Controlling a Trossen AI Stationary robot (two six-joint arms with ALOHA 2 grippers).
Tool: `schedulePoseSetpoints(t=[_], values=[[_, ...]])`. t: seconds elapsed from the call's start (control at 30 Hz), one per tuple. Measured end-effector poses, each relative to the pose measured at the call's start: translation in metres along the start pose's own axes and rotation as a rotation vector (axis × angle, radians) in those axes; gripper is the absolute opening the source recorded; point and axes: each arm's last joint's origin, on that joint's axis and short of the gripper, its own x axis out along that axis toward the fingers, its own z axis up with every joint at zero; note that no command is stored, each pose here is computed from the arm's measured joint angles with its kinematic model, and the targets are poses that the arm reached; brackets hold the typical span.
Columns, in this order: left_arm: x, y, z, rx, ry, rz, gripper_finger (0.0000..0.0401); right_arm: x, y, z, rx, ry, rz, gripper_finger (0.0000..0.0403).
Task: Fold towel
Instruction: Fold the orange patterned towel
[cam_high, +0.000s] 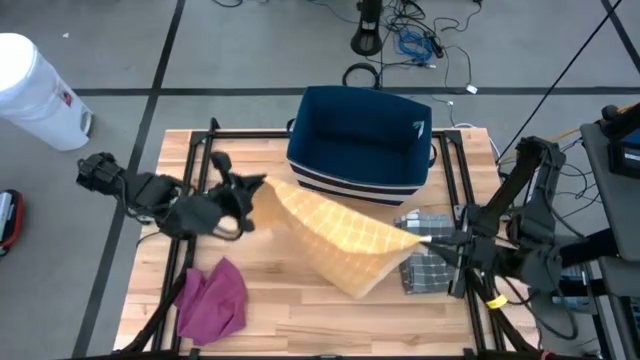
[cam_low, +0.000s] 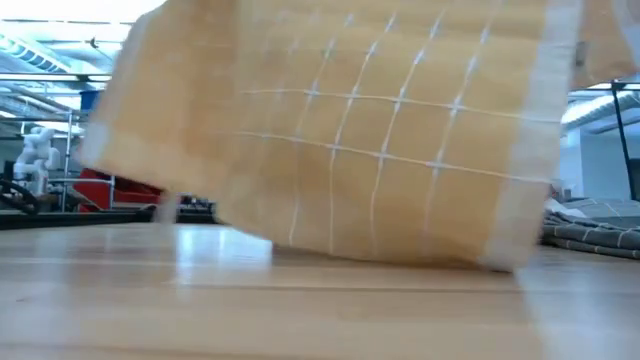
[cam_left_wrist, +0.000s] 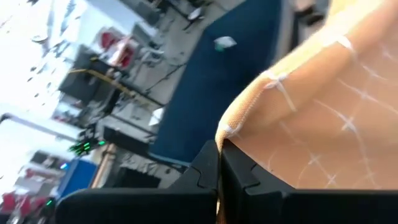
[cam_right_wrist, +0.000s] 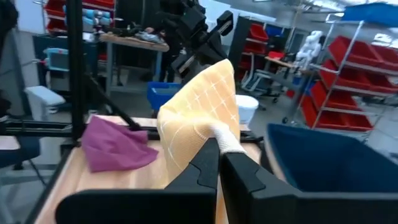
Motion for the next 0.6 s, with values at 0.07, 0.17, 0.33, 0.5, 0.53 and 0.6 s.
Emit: schedulePoseSetpoints(t=[0.07, 0.17, 0.33, 0.5, 0.53, 0.6], values=[[0.008, 0.008, 0.004, -0.023, -0.008, 0.047, 0.0, -0.001, -0.005, 0.004, -0.016, -0.008, -0.019, 0.0], [0.014, 0.019, 0.011, -0.047, -0.039, 0.107, 0.0, -0.002, -0.01, 0.012, -0.054, -0.026, -0.045, 0.0], [0.013, 0.019, 0.014, -0.052, -0.093, 0.053, 0.0, -0.004, -0.014, 0.028, -0.139, -0.064, -0.04, 0.0], [0.008, -0.007, -0.007, -0.019, 0.008, -0.252, 0.0, -0.007, -0.009, 0.023, -0.153, -0.081, 0.091, 0.0], [0.009, -0.013, -0.011, -0.019, 0.05, -0.298, 0.0, -0.008, -0.007, 0.019, -0.141, -0.074, 0.135, 0.0], [0.011, -0.027, -0.022, -0.007, 0.133, -0.351, 0.0, -0.008, -0.002, 0.009, -0.105, -0.033, 0.23, 0.0]])
